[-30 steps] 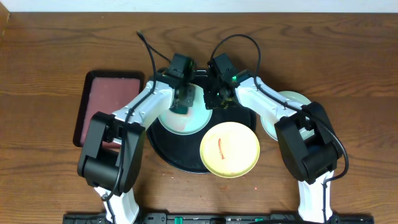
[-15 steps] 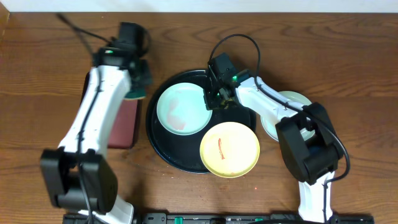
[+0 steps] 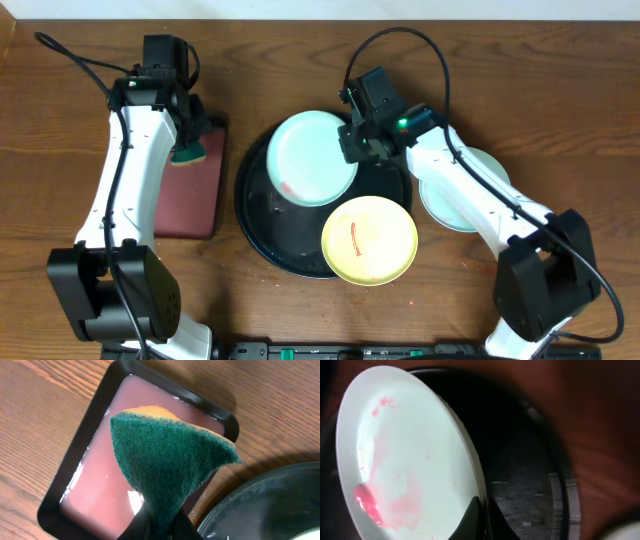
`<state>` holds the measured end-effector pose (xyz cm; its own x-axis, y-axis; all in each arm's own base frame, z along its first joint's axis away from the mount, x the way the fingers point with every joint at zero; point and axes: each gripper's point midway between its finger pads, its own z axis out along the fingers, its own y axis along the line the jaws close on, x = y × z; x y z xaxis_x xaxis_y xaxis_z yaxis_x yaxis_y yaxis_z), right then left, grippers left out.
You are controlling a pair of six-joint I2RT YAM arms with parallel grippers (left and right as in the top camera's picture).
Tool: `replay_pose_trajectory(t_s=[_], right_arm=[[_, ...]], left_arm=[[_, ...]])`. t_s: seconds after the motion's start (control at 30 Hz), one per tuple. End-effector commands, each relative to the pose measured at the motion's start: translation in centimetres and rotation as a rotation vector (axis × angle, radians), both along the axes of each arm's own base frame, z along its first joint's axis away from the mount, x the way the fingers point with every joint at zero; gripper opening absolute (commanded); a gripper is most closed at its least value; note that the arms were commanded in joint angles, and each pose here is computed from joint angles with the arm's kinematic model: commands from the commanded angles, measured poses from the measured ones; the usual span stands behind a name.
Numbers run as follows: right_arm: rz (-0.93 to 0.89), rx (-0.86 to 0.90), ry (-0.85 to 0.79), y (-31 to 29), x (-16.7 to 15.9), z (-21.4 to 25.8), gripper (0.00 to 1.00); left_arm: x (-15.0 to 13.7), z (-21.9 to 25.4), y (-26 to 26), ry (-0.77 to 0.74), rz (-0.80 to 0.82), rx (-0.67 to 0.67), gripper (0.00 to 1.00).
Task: Clean dirty plates on tray and stack at the side
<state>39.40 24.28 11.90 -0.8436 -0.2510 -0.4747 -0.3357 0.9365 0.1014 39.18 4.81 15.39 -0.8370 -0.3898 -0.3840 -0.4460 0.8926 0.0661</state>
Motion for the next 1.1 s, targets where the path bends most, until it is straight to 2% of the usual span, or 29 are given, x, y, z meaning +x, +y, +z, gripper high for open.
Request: replay_pose_trajectory(t_s=[0.0,0.23,0.4,0.43,0.53,0.73,1.07], right_arm=[[-0.033,-0.18,-0.198,-2.3,1.6,3.9,0.01],[-0.084,-0.422,-0.405,-2.3,1.1,7.1,0.01],[-0.186,-0.674,-0.647,-2.3,-0.2,11.8,0.01],[-0.242,-0.727,-0.739,-2.0,-0.9,13.8,0.01],[-0.298,-0.785,-0.84,-1.3,-1.9,16.2,0.01],[-0.281,-0.868,-0.904,0.2,-3.1,18.5,0.01],[-0.319,-0.873,-0.928,0.3,-3.3,19.4,0.01]], left_arm=[[0.1,0.3,0.1,-0.01,0.018,-0.004,0.07],[0.1,0.2,0.1,-0.009,0.018,-0.004,0.07],[0.1,0.2,0.1,-0.009,0.018,-0.004,0.07],[0.1,0.2,0.1,-0.009,0.018,-0.004,0.08],[0.1,0.2,0.1,-0.009,0.018,-0.004,0.08],[0.1,0.2,0.1,-0.009,0.018,-0.004,0.07],[0.1,0.2,0.1,-0.009,0.018,-0.004,0.08]])
